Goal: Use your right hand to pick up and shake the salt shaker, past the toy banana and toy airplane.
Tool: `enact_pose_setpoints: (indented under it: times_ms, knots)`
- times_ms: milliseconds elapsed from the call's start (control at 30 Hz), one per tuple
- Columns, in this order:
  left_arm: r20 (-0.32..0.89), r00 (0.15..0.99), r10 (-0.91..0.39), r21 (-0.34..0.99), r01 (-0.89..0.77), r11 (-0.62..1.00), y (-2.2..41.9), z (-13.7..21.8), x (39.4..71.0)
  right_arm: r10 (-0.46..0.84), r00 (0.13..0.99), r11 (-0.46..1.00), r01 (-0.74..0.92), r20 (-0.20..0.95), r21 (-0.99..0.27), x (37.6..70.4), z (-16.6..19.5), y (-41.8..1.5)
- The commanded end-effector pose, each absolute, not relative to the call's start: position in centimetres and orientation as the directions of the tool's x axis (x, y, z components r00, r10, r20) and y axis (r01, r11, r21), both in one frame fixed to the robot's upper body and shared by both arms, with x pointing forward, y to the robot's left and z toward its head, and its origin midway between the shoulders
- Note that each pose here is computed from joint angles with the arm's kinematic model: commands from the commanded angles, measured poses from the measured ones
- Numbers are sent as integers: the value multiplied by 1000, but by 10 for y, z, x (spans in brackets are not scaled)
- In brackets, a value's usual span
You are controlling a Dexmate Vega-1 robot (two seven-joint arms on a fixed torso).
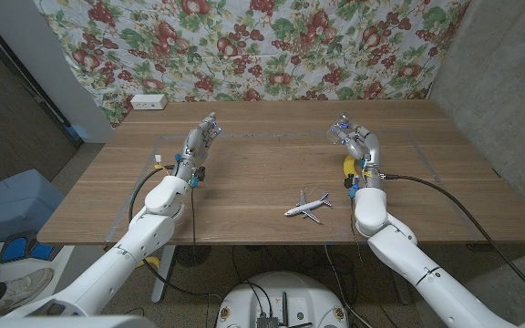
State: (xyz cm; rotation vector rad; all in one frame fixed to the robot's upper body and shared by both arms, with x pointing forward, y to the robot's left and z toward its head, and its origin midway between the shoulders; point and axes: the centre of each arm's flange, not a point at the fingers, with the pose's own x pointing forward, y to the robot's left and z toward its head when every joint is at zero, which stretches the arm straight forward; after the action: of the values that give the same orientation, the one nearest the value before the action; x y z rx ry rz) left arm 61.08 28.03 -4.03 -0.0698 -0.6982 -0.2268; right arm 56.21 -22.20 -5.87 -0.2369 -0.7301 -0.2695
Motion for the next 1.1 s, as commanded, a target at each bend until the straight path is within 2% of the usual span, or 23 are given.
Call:
enact_pose_setpoints:
  times_ms: [33,533,967,1100]
  knots:
    - [644,743,-180,11,227,974,281,-42,608,-16,789,918,256,615,-304,562,-51,-219]
    - [644,743,-182,12,228,973,279,-42,608,49,833,894,209,551,-395,564,-47,-217]
    - [646,741,-182,12,229,973,278,-42,607,28,820,903,224,572,-366,562,-49,-218]
    - [645,742,-182,11,229,973,277,-43,606,-22,798,916,257,603,-307,560,-53,-220]
